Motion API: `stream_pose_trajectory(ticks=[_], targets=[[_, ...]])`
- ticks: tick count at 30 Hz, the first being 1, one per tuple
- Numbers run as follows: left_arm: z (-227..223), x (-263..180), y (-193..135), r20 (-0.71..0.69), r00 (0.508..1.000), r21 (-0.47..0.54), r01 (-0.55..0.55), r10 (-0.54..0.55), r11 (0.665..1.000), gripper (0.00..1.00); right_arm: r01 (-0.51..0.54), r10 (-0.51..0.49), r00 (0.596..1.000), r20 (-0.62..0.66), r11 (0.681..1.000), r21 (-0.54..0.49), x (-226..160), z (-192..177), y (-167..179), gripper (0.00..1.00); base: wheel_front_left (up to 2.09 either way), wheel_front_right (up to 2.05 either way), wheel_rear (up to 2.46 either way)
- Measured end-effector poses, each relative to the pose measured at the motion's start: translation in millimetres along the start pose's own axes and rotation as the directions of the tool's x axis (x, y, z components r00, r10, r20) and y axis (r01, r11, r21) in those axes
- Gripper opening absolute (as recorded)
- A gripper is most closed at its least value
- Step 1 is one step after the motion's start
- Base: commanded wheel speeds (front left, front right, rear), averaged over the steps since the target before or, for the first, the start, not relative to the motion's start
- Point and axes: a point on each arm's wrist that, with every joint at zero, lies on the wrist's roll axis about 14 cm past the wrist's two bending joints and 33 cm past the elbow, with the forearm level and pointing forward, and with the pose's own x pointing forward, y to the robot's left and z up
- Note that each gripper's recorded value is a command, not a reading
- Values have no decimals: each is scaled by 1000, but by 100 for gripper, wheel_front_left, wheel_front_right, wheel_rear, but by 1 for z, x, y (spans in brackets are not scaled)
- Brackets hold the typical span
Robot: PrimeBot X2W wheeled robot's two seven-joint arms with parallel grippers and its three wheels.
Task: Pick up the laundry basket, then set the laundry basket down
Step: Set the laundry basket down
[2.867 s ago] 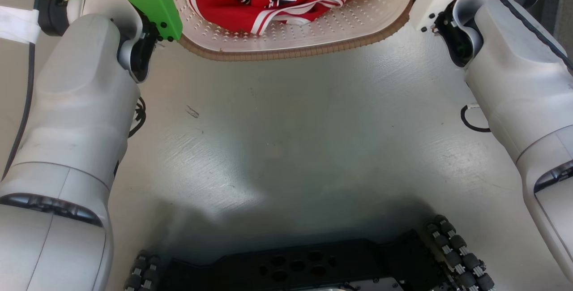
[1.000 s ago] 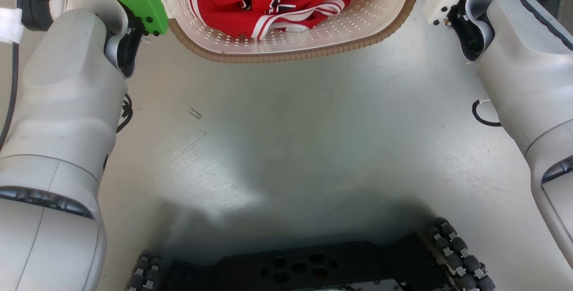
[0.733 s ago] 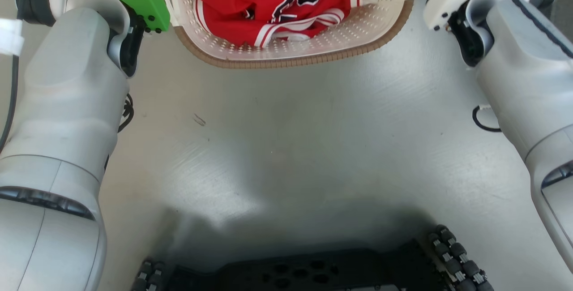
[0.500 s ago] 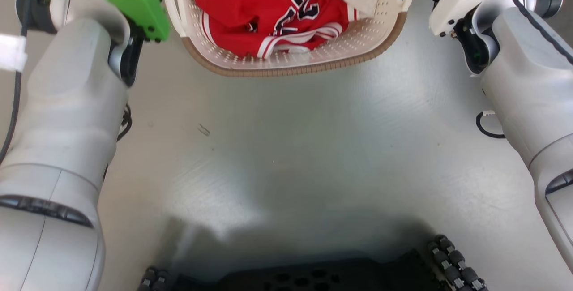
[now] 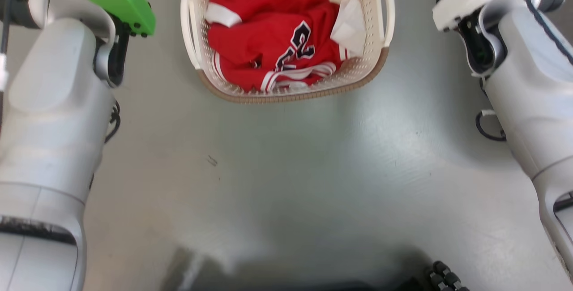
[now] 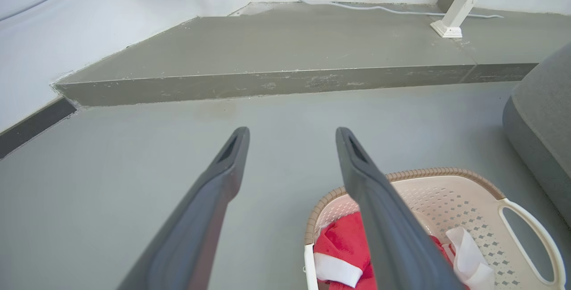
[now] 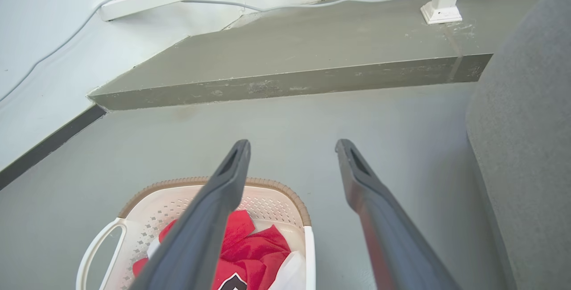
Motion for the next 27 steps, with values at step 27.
stream_pose_trajectory(ticks=[27], targets=[[103, -128, -38, 330, 943, 78, -79, 49, 994, 100, 79, -44, 933, 358, 993, -83, -123, 118, 24, 100, 0, 0, 0]])
